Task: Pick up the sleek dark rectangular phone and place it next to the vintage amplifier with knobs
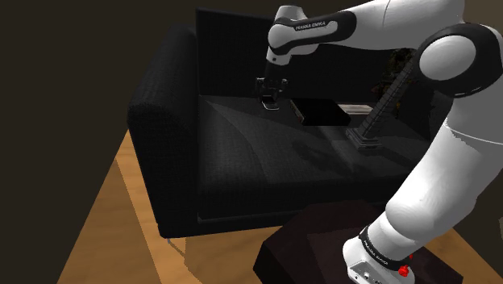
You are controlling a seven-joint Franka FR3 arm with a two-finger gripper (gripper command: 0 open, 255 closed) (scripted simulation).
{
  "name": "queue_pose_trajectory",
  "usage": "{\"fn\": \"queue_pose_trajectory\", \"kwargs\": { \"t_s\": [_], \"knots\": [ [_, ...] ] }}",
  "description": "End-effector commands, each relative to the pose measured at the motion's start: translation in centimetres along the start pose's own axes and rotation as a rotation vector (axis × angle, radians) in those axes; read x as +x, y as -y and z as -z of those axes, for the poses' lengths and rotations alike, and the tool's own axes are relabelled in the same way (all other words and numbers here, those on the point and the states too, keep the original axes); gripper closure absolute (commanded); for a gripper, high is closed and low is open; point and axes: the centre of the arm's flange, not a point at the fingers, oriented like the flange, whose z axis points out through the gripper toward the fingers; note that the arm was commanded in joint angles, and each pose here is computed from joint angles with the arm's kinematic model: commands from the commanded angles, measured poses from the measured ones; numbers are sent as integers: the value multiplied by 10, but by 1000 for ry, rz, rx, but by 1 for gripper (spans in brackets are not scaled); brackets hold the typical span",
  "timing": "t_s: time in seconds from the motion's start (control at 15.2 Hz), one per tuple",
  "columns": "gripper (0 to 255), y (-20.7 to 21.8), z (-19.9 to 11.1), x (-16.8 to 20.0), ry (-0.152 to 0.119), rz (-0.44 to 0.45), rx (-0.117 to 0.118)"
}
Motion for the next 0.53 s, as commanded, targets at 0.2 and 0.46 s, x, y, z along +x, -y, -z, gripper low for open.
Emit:
{"fn": "queue_pose_trajectory", "kwargs": {
  "t_s": [0.2, 0.46],
  "knots": [
    [255, -57, 5, 35, 0, 1, 0],
    [255, -91, 1, 54, 0, 1, 0]
  ]
}}
